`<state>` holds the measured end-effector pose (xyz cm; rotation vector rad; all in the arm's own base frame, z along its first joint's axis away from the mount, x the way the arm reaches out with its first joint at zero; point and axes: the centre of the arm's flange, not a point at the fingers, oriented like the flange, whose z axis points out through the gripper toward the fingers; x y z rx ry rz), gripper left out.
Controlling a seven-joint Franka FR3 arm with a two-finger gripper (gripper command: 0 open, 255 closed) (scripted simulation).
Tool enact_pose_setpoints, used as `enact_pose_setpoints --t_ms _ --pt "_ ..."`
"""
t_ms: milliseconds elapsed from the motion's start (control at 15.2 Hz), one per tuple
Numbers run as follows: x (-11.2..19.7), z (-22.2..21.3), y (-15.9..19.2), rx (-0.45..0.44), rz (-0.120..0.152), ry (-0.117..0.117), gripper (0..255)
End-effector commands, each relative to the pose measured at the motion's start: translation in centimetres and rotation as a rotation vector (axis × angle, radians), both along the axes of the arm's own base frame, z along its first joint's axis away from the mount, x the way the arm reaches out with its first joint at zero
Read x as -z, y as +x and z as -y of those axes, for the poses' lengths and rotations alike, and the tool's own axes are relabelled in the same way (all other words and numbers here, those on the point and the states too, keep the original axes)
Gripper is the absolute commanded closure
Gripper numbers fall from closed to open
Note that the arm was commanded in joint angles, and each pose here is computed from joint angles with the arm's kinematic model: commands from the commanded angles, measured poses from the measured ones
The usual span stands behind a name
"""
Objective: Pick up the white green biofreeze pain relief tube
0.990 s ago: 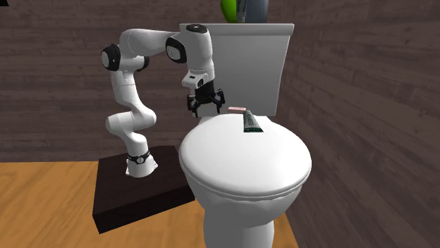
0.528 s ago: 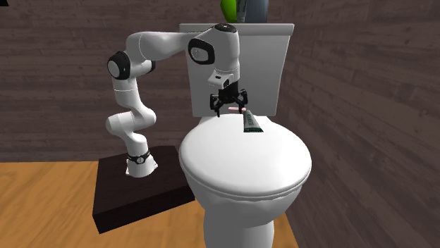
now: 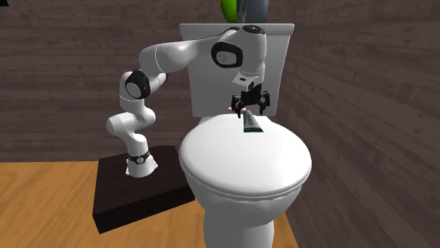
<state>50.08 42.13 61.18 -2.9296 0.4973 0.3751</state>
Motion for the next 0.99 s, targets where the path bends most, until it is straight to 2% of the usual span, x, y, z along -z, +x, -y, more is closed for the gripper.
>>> enact_pose_setpoints --t_ms 0,396,462,924 --pt "1.0 -0.2 0.1 0.003 -0.001 0.0 0" --pt "3.4 -0.2 0.1 0.003 -0.001 0.0 0" --pt "3.5 -0.2 0.1 0.003 -0.001 0.0 255" --pt "3.5 -0.3 0.1 0.003 -0.001 0.0 255"
